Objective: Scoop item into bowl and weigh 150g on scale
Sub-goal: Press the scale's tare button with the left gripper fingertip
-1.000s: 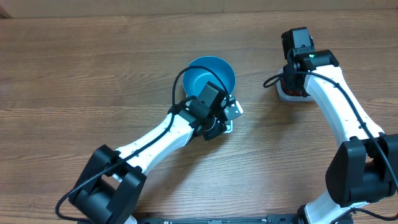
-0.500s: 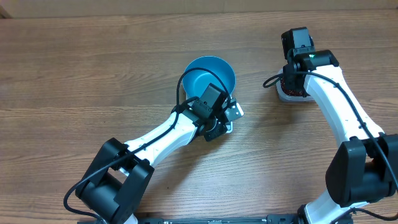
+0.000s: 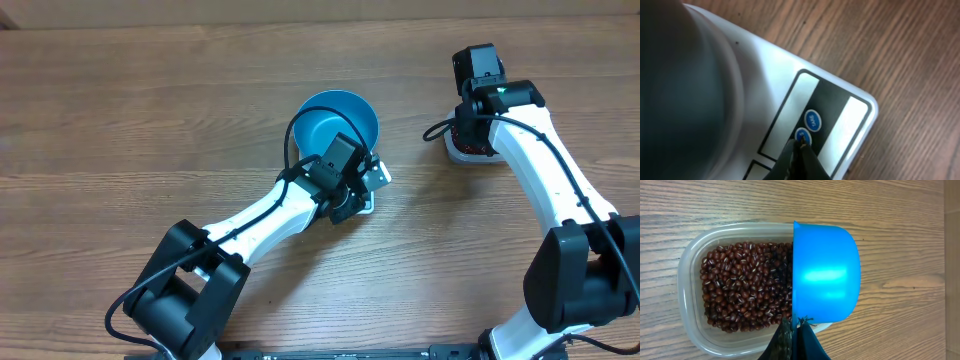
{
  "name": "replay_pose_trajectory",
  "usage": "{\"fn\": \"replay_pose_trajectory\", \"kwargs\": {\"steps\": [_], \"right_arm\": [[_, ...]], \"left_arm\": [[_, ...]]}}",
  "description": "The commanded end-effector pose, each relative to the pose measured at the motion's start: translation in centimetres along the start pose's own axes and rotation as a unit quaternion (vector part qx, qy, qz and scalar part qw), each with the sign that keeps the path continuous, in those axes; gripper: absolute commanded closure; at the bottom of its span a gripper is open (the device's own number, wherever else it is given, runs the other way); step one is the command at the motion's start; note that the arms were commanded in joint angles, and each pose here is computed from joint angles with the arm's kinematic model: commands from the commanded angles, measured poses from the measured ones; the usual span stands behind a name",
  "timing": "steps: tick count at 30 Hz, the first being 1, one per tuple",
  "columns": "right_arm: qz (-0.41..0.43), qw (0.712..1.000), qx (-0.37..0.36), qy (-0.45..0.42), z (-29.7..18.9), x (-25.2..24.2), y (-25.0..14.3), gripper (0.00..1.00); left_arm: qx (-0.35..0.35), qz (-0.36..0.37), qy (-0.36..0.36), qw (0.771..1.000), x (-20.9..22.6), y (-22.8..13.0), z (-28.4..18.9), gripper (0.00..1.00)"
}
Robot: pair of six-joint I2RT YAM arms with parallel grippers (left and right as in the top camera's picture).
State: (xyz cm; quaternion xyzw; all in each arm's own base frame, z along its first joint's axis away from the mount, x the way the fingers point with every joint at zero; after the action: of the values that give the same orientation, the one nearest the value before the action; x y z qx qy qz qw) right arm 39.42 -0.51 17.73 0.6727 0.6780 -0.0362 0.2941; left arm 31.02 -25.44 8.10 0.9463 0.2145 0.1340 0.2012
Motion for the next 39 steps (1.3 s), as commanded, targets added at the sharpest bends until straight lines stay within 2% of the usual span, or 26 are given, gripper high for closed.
{"fn": "replay_pose_trajectory", "kwargs": {"steps": [1, 12, 39], "right_arm": [[0.009, 1.0, -0.013, -0.003, -0.51, -0.52, 0.8, 0.96], [0.009, 1.0, -0.013, -0.003, -0.51, -0.52, 0.79, 0.96], [0.008, 1.0, -0.011, -0.003, -0.51, -0.52, 0.71, 0.96]], "left_arm": [[0.013, -0.008, 0.004, 1.0, -0.2, -0.47, 0.72, 0.96], [0.018, -0.033, 0.02, 0.999, 0.19, -0.59, 0.74, 0.95], [0.037, -0.033, 0.009, 0.999, -0.25, -1.39, 0.8, 0.96]]}}
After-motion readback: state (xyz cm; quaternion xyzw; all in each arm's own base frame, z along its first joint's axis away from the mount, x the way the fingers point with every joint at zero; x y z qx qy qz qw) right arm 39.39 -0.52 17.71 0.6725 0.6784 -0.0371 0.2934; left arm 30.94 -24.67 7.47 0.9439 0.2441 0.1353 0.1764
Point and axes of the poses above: each gripper's point midway between its finger pads, its own z axis out along the fingers, its own x axis along the line the jaws close on, y = z × x, the point moved 5 cm from there along -z, back along the fingers
